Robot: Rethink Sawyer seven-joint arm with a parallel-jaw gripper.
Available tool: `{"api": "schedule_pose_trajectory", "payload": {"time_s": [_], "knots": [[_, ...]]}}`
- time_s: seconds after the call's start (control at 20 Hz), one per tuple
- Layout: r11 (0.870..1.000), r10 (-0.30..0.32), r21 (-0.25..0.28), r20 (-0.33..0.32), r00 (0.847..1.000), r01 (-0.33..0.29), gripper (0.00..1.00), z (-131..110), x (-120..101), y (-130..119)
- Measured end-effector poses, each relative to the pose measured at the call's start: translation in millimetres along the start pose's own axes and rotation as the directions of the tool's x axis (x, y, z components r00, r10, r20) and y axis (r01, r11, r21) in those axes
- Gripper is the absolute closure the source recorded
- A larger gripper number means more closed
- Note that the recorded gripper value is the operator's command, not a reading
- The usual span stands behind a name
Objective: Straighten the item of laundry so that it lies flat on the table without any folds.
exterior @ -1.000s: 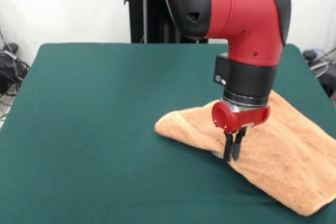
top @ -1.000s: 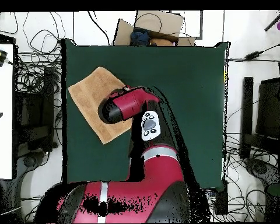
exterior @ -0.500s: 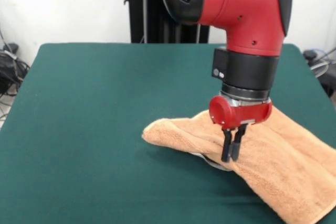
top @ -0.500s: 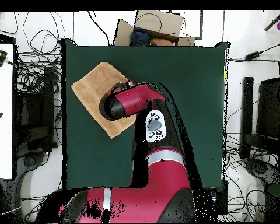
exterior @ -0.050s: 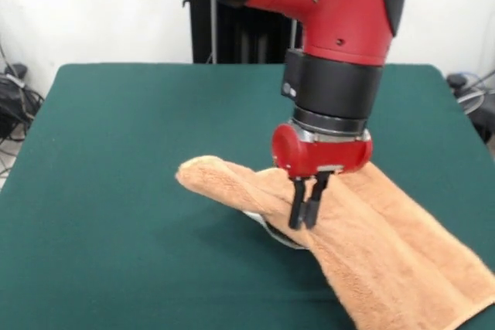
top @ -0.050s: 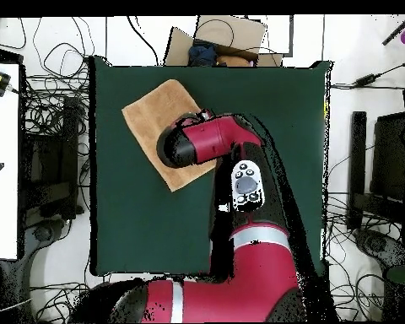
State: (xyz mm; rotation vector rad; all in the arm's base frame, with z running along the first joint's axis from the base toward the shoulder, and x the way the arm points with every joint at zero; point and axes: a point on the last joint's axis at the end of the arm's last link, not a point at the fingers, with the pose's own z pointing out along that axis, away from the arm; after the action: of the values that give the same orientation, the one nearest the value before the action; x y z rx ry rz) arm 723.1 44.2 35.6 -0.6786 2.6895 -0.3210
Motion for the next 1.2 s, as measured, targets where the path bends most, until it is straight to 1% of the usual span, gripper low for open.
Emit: {"api": "schedule_pose_trajectory", "payload": {"time_s": [0.1, 0.25, 0.4, 0.6, 0.75, 1.0, 1.2], "knots": [[1.0, 0.004, 0.011, 0.008, 1.0, -0.004, 1.0, -5.6, -3.3, -7.4], [1.0, -0.009, 0.026, 0.018, 1.0, 0.009, 1.0, -15.5, -10.6, -7.6], [0.999, -0.031, 0.039, 0.03, 0.999, 0.03, 1.0, -27.7, -19.5, -1.5], [0.998, -0.055, 0.046, 0.042, 0.998, 0.053, 1.0, -38.3, -28.8, 9.4], [0.996, -0.075, 0.055, 0.04, 0.996, 0.072, 1.0, -43.6, -30.1, 16.2], [0.99, -0.112, 0.088, 0.03, 0.993, 0.109, 1.0, -52.8, -28.1, 23.2], [0.979, -0.16, 0.133, 0.017, 0.987, 0.156, 1.0, -62.4, -25.3, 30.9]]}}
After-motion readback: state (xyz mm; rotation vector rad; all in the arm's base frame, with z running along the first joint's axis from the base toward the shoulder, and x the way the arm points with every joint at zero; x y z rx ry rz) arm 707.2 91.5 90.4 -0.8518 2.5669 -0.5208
